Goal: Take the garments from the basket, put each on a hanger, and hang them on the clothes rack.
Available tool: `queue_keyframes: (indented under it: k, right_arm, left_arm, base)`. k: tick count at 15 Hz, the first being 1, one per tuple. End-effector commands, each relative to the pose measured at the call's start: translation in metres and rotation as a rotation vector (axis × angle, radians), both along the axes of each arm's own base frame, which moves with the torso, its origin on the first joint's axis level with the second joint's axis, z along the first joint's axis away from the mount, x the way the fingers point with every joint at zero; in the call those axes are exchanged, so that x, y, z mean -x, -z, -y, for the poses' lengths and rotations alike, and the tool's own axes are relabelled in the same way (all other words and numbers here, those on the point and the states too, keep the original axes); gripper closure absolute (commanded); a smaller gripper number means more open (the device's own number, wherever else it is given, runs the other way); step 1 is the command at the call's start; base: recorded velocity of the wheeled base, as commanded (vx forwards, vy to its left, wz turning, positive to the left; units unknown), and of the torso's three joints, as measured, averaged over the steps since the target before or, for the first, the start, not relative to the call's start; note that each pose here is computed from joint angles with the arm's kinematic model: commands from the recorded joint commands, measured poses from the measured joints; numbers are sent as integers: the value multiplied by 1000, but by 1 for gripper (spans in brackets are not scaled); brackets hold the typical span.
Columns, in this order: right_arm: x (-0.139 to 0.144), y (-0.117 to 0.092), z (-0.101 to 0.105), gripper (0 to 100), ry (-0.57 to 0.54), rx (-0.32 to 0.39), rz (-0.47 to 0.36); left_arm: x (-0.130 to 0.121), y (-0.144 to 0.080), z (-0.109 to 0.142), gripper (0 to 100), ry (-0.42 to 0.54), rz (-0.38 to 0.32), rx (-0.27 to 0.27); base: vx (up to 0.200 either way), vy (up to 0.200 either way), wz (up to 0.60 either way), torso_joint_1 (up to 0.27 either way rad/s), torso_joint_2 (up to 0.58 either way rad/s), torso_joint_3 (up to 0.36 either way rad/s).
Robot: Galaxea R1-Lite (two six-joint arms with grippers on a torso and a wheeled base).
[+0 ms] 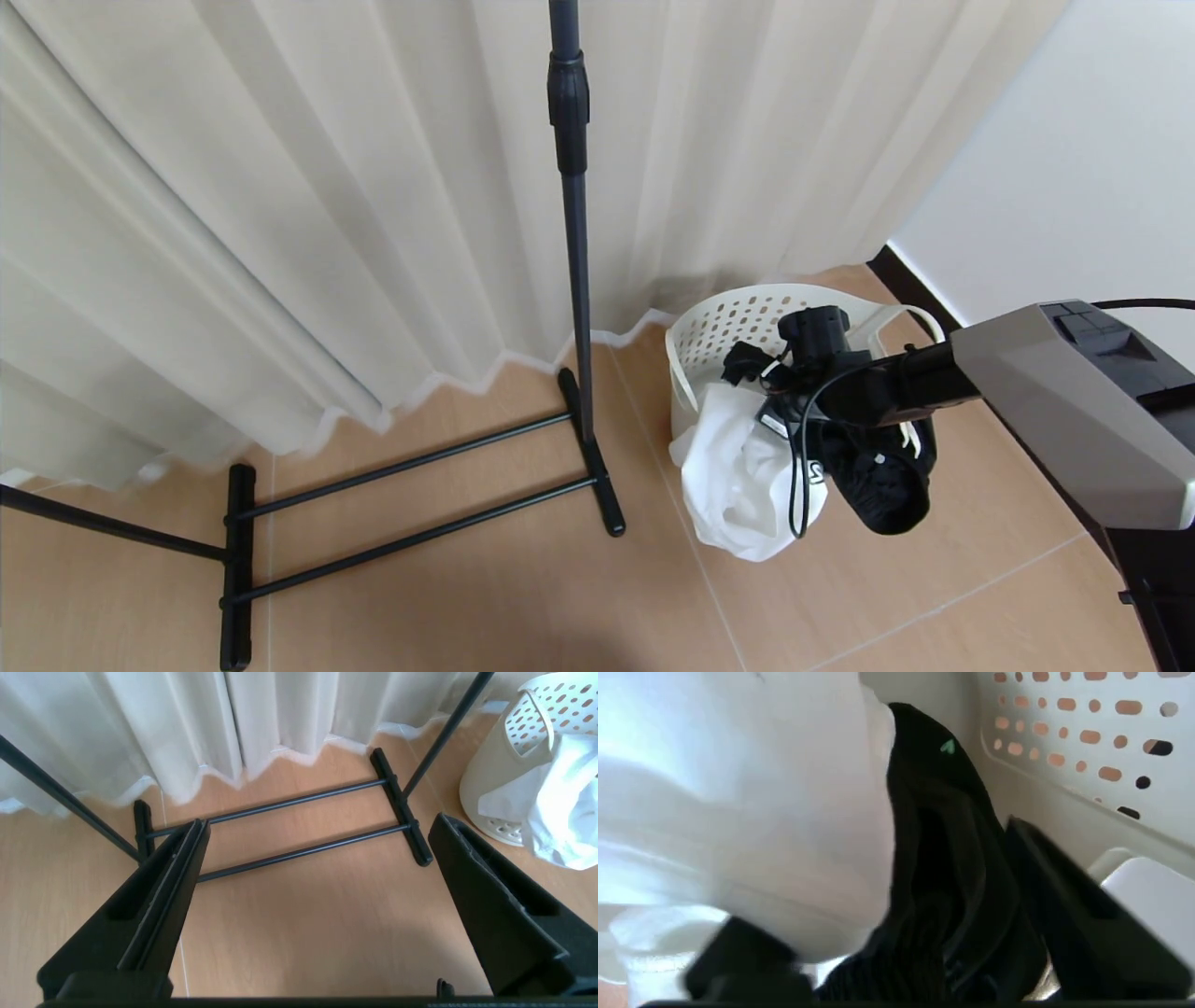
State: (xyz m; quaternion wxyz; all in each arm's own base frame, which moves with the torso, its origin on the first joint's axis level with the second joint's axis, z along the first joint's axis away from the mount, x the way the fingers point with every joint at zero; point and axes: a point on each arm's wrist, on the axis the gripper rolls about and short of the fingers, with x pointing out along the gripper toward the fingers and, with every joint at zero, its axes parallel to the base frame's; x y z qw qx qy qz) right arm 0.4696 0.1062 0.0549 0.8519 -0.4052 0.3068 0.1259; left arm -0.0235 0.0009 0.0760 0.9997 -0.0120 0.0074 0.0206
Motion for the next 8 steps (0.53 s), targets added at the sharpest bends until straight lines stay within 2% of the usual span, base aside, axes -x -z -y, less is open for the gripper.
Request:
queue_keyframes:
  k: [1, 4, 7, 8]
  right_arm:
    - [2, -2, -3, 100, -6, -23, -1]
    - [24, -37, -2, 100, -10, -141, 23]
    - [74, -87, -17, 100, -10, -333, 50]
    - [74, -87, -17, 100, -10, -333, 50]
  left_arm:
    - [0, 0, 0, 0, 0, 0, 0]
    - [0, 0, 0, 0, 0, 0, 0]
    - [0, 0, 0, 0, 1, 0, -1]
    - [0, 0, 0, 0, 1, 0, -1]
  base:
    - [0, 0, 0, 0, 0, 0]
    - [0, 0, 0, 0, 0, 0]
    - [0, 0, 0, 0, 0, 0]
    - [0, 0, 0, 0, 0, 0]
